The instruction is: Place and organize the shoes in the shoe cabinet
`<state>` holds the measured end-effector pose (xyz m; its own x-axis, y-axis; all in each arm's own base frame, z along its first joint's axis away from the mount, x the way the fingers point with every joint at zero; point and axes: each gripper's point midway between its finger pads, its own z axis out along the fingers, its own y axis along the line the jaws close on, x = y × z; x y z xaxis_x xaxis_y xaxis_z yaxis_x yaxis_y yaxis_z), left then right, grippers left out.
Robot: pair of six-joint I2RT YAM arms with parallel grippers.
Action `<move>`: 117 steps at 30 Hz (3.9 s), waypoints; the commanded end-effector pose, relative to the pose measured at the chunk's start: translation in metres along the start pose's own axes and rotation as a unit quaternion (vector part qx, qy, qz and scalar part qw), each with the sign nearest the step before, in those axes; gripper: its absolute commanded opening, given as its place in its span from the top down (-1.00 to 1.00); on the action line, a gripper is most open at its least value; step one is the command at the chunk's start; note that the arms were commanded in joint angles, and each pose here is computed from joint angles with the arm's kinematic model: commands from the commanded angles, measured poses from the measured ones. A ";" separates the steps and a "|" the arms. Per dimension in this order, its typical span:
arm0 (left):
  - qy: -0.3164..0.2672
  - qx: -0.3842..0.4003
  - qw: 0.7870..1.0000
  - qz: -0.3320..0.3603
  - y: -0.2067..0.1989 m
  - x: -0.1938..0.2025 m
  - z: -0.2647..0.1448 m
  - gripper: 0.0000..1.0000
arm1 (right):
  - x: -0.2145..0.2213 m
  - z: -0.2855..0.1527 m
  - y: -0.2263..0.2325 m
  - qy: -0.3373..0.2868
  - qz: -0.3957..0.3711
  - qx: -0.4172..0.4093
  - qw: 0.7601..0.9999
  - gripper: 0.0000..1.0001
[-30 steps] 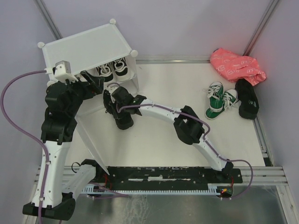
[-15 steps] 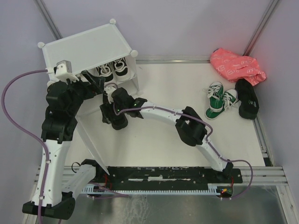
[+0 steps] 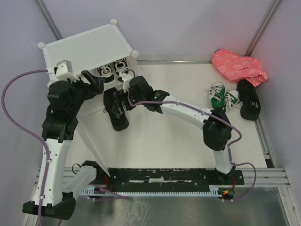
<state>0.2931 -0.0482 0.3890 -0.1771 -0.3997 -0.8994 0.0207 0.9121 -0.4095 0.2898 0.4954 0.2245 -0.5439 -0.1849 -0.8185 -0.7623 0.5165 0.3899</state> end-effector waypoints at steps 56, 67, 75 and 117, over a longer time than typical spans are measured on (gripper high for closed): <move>0.000 0.017 0.999 0.042 -0.011 -0.001 0.016 -0.71 | -0.035 0.082 0.009 -0.073 -0.031 -0.028 0.996 -0.97; 0.009 0.011 0.999 0.043 -0.010 0.002 0.026 -0.72 | 0.066 0.061 0.007 0.052 -0.130 -0.064 0.988 -0.99; 0.000 0.005 0.999 0.044 -0.010 -0.006 0.022 -0.72 | 0.104 0.084 -0.024 0.097 -0.146 -0.027 0.984 -0.64; 0.013 0.015 0.999 0.045 -0.011 0.003 0.026 -0.72 | 0.049 0.167 0.026 -0.077 -0.176 -0.008 0.981 -0.08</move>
<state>0.3156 -0.0600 0.3689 -0.2458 -0.3428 -0.9067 0.0256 0.9328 -0.3596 0.2572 0.6352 0.0902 -0.2284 -0.3215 -0.9190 -0.9464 0.2948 0.1320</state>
